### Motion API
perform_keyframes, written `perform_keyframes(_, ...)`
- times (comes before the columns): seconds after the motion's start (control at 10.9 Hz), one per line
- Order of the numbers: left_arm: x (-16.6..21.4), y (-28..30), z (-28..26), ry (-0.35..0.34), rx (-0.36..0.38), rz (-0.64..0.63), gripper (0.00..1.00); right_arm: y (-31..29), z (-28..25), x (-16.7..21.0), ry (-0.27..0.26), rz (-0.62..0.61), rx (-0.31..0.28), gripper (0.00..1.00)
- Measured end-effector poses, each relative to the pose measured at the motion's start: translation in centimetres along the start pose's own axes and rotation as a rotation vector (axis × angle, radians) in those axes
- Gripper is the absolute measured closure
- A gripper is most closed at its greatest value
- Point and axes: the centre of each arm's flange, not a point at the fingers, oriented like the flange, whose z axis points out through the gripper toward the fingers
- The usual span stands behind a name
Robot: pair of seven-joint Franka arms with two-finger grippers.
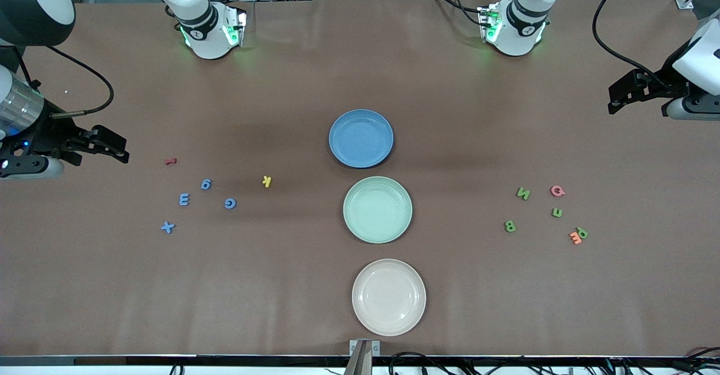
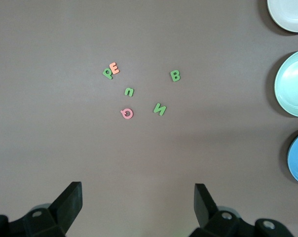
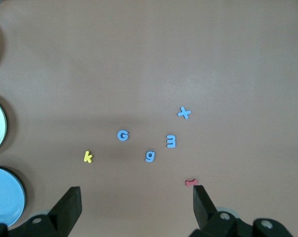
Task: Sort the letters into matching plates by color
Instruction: 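Move the right gripper toward blue letters while the left gripper reaches green letters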
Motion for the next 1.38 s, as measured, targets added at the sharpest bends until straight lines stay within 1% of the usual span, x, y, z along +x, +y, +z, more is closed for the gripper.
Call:
perform_keyframes(0.46, 0.1, 0.0, 0.2, -0.003, 0.000, 0.000, 0.00, 0.0, 0.0, 0.0, 0.000, 0.000, 0.000, 0.00)
perform_keyframes(0.74, 0.8, 0.1, 1.5, -0.029, 0.000, 0.002, 0.00, 0.0, 0.0, 0.0, 0.000, 0.000, 0.000, 0.00)
perform_keyframes(1.01, 2.4, 0.2, 4.9, -0.079, 0.000, 0.004, 0.00, 0.0, 0.0, 0.0, 0.000, 0.000, 0.000, 0.00)
perform_keyframes(1.19, 3.5, 0.4, 7.8, -0.086, 0.000, 0.007, 0.00, 0.0, 0.0, 0.0, 0.000, 0.000, 0.000, 0.00)
perform_keyframes(1.38, 4.1, 0.6, 11.4, -0.069, -0.001, 0.011, 0.00, 0.0, 0.1, 0.0, -0.001, 0.001, 0.000, 0.00)
